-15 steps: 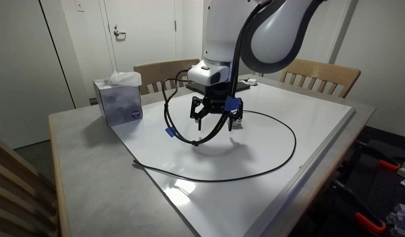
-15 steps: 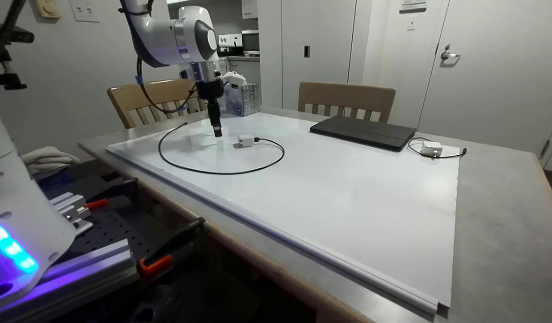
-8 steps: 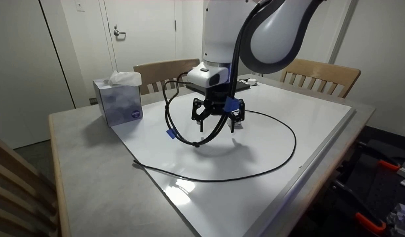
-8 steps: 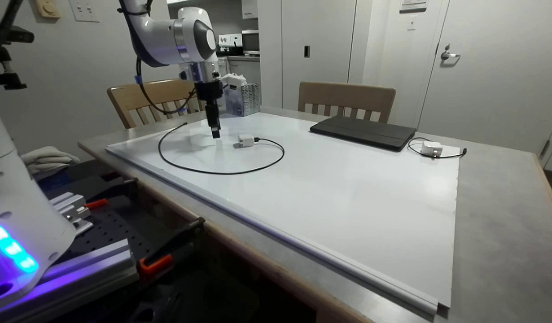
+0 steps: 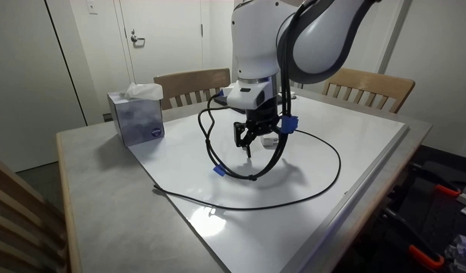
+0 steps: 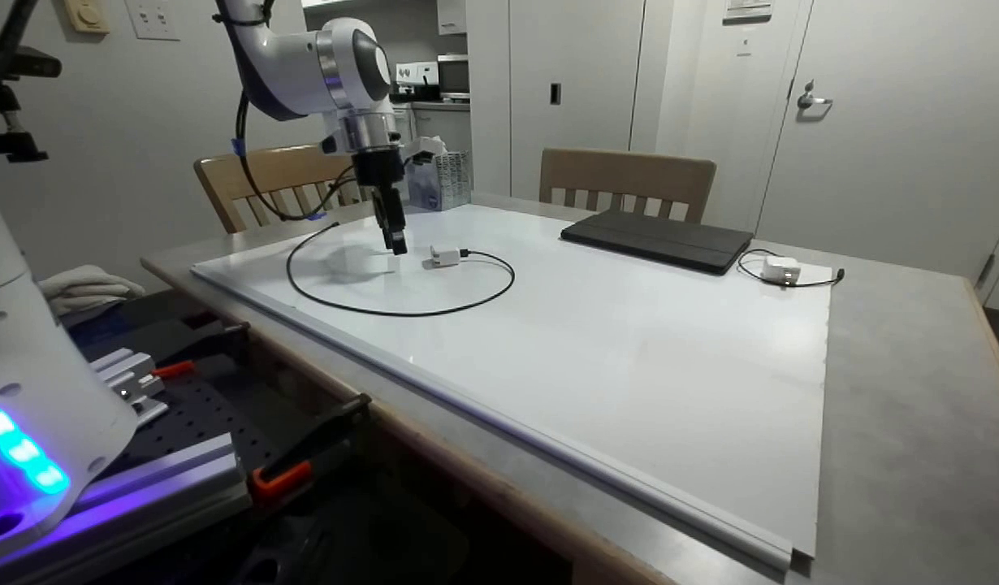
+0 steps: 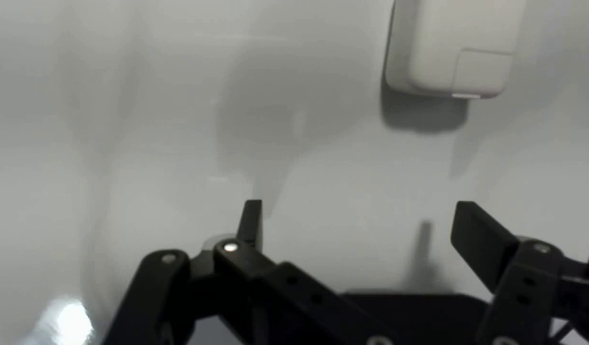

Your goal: Unwind the black charging cable

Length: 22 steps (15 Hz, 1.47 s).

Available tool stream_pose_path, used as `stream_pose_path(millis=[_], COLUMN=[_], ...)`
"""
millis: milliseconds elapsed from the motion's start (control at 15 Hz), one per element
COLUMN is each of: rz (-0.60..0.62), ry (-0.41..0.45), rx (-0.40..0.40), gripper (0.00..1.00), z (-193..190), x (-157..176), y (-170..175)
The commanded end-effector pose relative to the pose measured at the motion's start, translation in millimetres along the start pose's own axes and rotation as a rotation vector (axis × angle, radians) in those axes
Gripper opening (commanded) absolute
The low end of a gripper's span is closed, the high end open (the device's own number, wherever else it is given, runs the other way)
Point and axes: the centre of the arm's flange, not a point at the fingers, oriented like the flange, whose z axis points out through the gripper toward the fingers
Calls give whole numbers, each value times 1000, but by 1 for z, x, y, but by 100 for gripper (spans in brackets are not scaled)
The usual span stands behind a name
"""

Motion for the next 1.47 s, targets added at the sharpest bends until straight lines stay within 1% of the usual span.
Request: stream_pose_path(millis=[0, 133, 267, 800, 1067, 1267, 1400], rz=[-33, -65, -74, 99, 138, 104, 68], ry=[-23, -48, -56, -10, 51, 79, 77], rx=[7, 14, 19, 21, -32, -107, -165], gripper=[100, 100, 100, 100, 100, 100, 100], z=[-5, -15, -17, -15, -7, 0, 4], x=[-2, -3, -3, -28, -51, -70, -78], y=[1, 5, 9, -25, -41, -63, -72])
